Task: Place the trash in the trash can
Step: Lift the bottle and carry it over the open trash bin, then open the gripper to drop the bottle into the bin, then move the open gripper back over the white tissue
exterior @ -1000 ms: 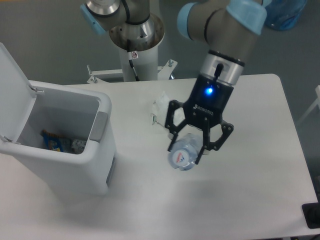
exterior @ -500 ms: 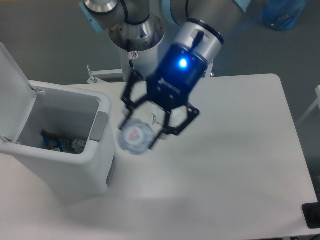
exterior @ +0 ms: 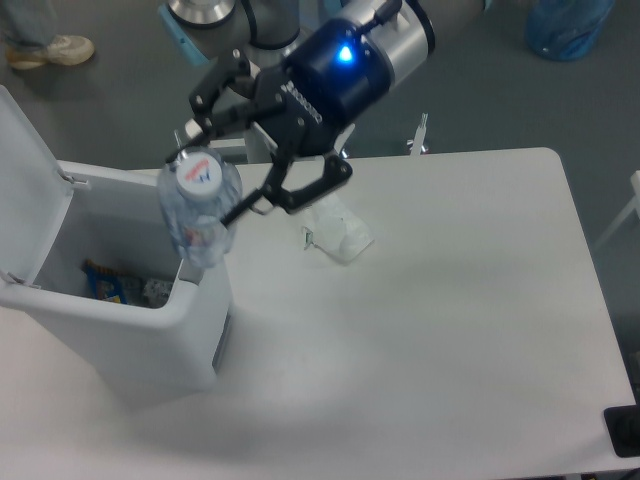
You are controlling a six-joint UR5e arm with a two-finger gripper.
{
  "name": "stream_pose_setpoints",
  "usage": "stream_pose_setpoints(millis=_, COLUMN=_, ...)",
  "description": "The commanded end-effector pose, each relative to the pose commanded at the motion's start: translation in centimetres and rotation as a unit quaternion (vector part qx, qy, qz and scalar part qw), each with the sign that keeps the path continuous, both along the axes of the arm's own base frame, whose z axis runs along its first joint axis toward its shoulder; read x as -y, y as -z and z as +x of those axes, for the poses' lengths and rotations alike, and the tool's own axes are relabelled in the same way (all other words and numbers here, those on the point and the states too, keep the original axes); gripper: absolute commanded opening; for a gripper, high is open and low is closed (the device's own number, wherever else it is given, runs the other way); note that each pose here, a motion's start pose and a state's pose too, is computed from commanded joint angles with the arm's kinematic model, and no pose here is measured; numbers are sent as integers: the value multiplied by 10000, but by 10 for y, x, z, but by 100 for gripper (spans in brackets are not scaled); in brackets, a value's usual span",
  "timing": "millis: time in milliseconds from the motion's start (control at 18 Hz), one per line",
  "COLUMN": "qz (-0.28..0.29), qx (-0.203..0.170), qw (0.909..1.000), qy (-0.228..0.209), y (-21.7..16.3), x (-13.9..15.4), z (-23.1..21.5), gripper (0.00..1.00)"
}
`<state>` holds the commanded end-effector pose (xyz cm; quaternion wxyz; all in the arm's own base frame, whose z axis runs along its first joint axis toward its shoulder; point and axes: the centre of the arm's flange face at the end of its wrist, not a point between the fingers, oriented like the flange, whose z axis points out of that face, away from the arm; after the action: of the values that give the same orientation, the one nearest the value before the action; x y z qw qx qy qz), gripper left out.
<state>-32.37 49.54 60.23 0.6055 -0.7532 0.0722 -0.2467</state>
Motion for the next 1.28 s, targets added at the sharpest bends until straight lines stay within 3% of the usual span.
stream_pose_setpoints(millis=111, qz=120, qx=-286, qw=9988, qy=368, y=27, x=-13, z=34, gripper=57)
stream_pose_setpoints(millis=278, qz=319, qx=-684, qw=9947, qy=694, y=70, x=-8, z=72, gripper=57)
stream_pose_setpoints(millis=389, qz=342, qx=-717, qw=9935, qy=810, y=76, x=-11, z=85, gripper=57)
stream_pose_setpoints(millis=556, qz=448, qx=-934, qw=9907, qy=882, y=86, x=-15, z=84, gripper=58)
stream_pose_setpoints(millis=667, qz=528, qx=-1134, qw=9877, qy=939, y=101, x=-16, z=84, gripper=64)
stream_pose_setpoints(millis=833, qz=512, qx=-1142, qw=9874, qy=972, y=122, x=-11, z=90, gripper=66)
stream_pose_setpoints(millis=1111, qz=539, qx=-1239, qw=9851, qy=1061, y=144, x=-15, z=90, gripper=96)
stream_pose_setpoints(millis=1278, qz=534, qx=-1233, qw=9853, qy=1051, y=143, x=-13, z=92, gripper=100)
